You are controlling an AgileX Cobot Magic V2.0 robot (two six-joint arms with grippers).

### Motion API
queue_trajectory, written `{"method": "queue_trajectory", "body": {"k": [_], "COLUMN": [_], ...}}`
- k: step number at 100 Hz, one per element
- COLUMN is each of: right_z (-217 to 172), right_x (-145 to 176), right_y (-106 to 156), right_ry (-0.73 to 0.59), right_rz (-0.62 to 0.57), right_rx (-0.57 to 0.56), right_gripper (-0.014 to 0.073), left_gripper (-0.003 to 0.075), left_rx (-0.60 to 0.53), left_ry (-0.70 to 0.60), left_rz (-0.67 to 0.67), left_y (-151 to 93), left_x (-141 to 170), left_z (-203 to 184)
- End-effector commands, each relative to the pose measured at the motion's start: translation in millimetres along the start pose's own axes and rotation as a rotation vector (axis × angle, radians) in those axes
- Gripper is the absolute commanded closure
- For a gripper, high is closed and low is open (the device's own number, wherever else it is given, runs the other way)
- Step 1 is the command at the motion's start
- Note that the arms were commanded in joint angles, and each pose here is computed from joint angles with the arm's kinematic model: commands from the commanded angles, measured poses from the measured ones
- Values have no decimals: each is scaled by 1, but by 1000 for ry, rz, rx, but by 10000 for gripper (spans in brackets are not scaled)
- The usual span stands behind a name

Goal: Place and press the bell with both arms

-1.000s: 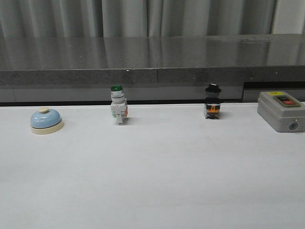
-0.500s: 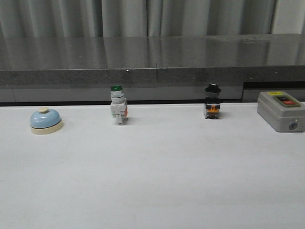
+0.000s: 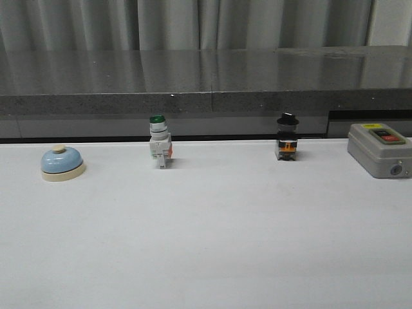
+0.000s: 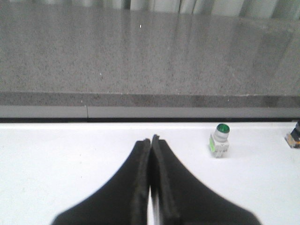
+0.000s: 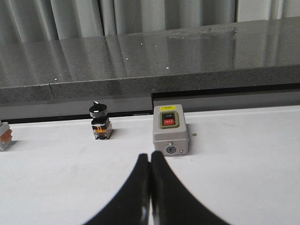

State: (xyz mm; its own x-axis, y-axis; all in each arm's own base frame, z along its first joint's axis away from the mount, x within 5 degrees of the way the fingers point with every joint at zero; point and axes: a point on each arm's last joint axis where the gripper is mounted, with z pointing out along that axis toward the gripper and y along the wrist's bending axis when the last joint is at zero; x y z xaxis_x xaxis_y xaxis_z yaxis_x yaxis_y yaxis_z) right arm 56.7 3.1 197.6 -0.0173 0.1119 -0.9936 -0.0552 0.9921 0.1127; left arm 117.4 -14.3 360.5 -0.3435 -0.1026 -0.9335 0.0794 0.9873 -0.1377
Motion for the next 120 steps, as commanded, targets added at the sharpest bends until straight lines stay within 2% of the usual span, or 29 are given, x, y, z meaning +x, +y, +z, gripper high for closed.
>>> {"method": "queue_trajectory", "body": {"k": [1, 37, 69, 76, 83, 90, 97, 103, 109, 116, 120], "right_z": [-3, -3, -3, -3, -3, -3, -3, -3, -3, -3, -3], "right_x": [-13, -13, -13, -13, -13, -13, -13, -13, -13, -13, -13], "right_y": [1, 1, 1, 1, 1, 1, 1, 1, 1, 1, 1], "right_ry": [-115, -115, -115, -115, -115, -115, -115, -115, -115, -115, -115], "right_rz": [-4, -4, -4, -4, -4, -4, -4, -4, -4, -4, -4], "right_rx": [-10, -10, -10, -10, -10, -10, -10, -10, -10, -10, -10], "right_gripper": [655, 655, 655, 655, 655, 655, 655, 655, 655, 655, 655], "left_gripper": [741, 741, 738, 714, 644, 533, 392, 236, 122, 31, 17], "left_rx": [6, -29, -42, -43, -41, -41, -43, -47, -52, -52, -52], "left_ry": [0, 246, 354, 360, 363, 371, 376, 378, 378, 368, 361], "left_rz": [-17, -21, -23, -23, -13, -8, -5, 3, 12, 15, 15], "left_y": [-3, -1, 1, 1, 1, 1, 1, 2, 3, 3, 3], "left_x": [-22, -13, -2, -1, -1, 0, 0, 0, 0, -1, -1], "left_z": [10, 72, 88, 88, 88, 88, 87, 87, 87, 88, 88]}}
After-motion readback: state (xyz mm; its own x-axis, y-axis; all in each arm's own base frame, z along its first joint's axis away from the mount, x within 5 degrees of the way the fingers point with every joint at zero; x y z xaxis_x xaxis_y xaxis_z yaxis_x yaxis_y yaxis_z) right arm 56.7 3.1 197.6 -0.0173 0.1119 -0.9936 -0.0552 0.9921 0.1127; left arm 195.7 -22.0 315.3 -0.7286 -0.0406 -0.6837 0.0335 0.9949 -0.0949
